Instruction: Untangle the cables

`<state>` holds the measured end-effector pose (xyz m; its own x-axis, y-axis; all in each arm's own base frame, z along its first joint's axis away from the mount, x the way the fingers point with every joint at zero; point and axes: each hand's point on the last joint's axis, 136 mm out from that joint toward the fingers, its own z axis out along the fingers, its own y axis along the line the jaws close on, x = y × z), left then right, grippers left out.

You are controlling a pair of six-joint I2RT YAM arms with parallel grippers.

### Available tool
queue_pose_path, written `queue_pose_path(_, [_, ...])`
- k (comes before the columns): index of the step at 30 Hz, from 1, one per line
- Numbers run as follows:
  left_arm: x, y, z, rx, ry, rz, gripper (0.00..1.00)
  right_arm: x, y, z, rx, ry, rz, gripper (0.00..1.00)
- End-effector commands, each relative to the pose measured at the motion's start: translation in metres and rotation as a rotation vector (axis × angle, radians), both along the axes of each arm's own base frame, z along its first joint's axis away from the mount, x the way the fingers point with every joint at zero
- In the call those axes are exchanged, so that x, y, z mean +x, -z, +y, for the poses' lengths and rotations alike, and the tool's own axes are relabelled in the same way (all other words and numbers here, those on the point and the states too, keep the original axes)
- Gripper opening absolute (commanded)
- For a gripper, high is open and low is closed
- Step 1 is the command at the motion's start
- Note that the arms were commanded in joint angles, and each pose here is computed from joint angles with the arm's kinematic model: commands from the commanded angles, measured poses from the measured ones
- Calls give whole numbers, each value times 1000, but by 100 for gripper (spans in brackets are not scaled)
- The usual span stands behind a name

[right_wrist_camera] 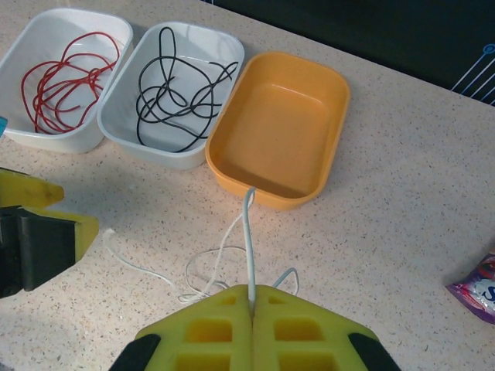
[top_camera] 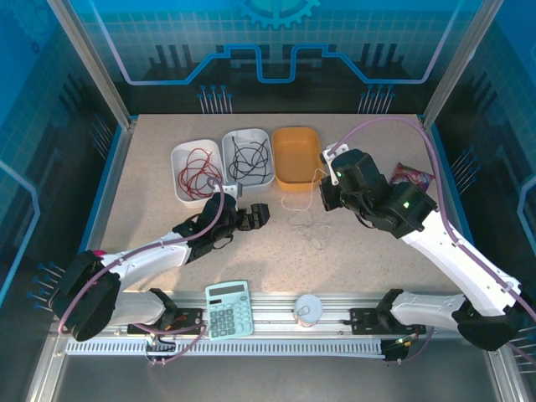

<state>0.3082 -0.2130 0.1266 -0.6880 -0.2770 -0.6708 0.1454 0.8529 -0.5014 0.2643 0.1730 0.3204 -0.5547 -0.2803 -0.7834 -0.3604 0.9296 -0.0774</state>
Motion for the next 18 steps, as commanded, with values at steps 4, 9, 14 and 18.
queue_pose_path(4, [5, -19, -1, -14, 7, -48, 99, 5, -23, 9, 31, -33, -72, 0])
queue_pose_path(9, [2, -21, 3, -15, -3, -56, 99, 28, -26, 16, 11, -8, -115, 0])
queue_pose_path(14, [-1, -22, 9, -14, -15, -57, 99, 56, -28, 19, -2, 25, -152, 0])
queue_pose_path(18, [-3, -26, 16, -16, -42, -73, 99, 80, -30, 20, -4, 49, -170, 0])
